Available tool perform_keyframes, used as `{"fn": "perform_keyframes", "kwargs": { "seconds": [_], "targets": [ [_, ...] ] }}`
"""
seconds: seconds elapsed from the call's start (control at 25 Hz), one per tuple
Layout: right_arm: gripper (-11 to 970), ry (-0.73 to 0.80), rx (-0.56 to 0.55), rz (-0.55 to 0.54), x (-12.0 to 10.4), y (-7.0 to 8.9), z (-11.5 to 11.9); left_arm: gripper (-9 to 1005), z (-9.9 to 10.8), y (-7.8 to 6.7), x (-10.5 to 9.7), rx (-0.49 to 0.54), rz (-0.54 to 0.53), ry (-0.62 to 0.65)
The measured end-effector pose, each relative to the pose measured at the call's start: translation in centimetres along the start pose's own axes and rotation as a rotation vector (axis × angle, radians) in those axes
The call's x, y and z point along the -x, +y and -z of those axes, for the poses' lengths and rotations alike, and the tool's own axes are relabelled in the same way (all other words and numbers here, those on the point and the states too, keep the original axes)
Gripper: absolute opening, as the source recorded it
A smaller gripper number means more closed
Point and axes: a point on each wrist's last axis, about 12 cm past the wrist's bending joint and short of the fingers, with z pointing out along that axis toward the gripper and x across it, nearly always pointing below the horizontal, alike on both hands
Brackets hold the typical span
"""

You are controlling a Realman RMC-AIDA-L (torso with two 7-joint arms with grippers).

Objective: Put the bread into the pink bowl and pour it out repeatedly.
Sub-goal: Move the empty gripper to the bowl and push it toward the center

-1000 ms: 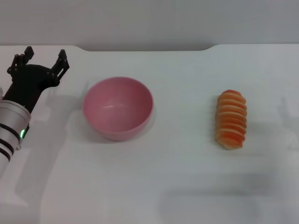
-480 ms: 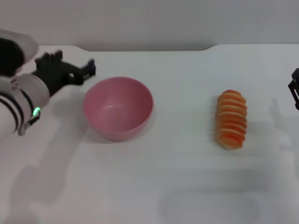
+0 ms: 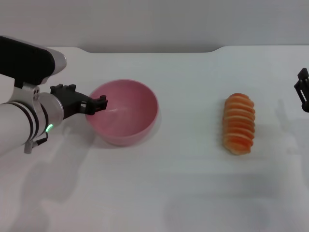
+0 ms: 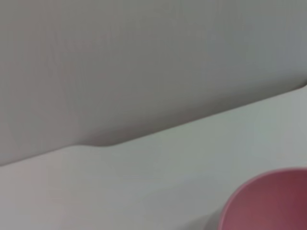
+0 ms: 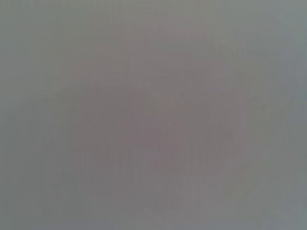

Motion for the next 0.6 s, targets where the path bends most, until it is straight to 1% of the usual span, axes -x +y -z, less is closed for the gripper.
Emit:
{"fn": "perform_keyframes", "kwargs": {
  "seconds": [0.24, 0.48, 0.6],
  "targets": [
    [791, -0.002, 0.001, 0.003, 0.1, 0.0, -0.2, 750, -0.6, 0.0, -0.3, -0.007, 0.009, 0.023],
    [791, 0.002, 0.003, 0.004, 0.1, 0.1, -0.5, 737, -2.0, -0.2, -0.9, -0.032, 0.044, 0.074],
    [791, 0.003, 0.005, 0.005, 0.1, 0.1, -0.6, 730, -2.6, -0.3, -1.0, -0.039, 0.041, 0.093]
  ]
}}
